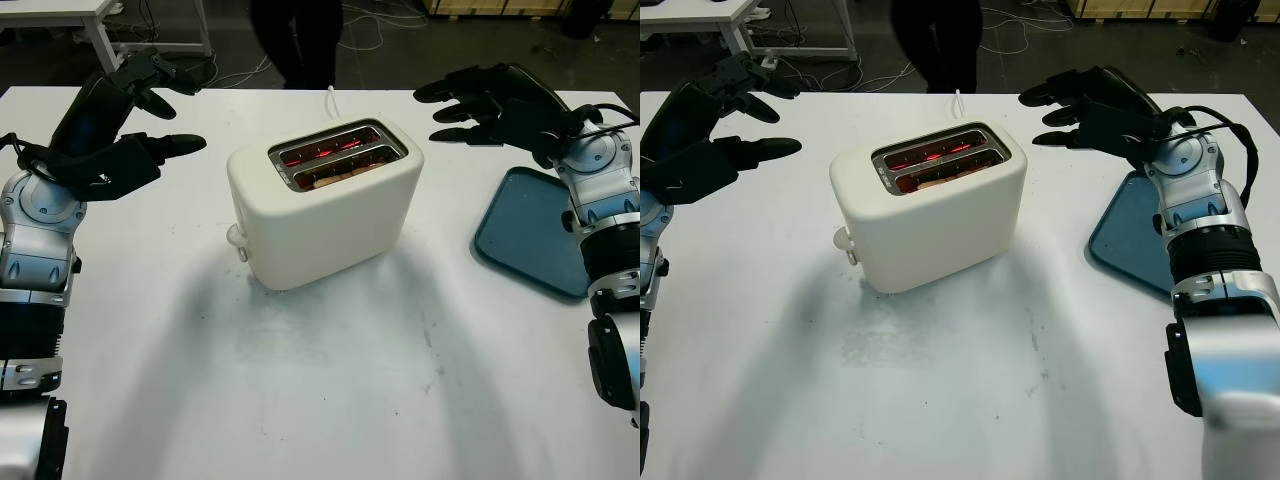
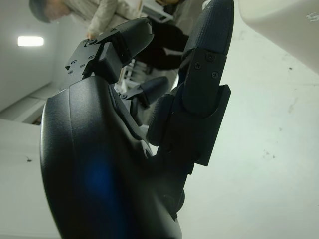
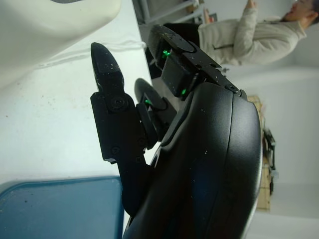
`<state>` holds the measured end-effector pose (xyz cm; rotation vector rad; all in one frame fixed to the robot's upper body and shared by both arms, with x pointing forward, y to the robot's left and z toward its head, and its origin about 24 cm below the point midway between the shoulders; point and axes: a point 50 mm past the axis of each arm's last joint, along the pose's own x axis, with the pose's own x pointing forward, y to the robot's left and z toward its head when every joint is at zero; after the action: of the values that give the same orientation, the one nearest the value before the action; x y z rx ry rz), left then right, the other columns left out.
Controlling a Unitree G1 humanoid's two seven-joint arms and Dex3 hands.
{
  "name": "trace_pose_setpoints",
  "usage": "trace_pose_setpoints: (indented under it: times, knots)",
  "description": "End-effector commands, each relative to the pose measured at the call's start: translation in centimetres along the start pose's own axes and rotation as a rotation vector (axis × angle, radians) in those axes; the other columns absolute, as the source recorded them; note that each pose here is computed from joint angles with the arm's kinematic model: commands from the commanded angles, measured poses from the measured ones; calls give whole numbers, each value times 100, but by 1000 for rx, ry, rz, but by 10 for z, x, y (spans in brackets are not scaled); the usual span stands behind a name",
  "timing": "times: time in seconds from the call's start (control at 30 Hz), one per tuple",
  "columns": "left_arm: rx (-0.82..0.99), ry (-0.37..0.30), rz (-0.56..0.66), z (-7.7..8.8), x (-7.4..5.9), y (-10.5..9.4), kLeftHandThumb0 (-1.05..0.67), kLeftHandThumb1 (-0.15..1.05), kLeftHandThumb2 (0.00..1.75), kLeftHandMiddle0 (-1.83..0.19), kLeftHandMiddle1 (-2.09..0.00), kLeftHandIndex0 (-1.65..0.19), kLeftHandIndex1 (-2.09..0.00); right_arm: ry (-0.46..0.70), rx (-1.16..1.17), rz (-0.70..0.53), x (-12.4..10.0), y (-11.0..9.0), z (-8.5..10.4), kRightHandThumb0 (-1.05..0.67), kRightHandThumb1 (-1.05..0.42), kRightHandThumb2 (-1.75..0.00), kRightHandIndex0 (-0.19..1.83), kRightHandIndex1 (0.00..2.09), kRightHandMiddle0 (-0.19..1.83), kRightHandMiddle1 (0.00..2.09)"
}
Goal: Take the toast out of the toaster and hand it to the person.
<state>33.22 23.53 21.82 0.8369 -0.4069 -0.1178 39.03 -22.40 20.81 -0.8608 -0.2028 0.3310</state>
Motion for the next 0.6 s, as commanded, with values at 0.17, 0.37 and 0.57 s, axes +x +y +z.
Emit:
trace_pose_setpoints:
  times: [0.17, 0.37, 0.57]
  knots:
    - [18, -12, 5, 2, 1, 3, -79, 88, 0, -22, -128, -22, -107, -15, -9, -16, 0, -6, 4, -37, -89, 0, 77, 0, 70, 0]
    - [20, -11, 4, 2, 1, 4, -78, 88, 0, -22, -128, -22, -107, -14, -24, -16, 0, -6, 4, -37, -89, 0, 77, 0, 70, 0]
    - [14, -12, 5, 2, 1, 4, -79, 88, 0, -23, -128, -22, -107, -12, -14, -16, 0, -6, 4, -39, -89, 0, 77, 0, 70, 0]
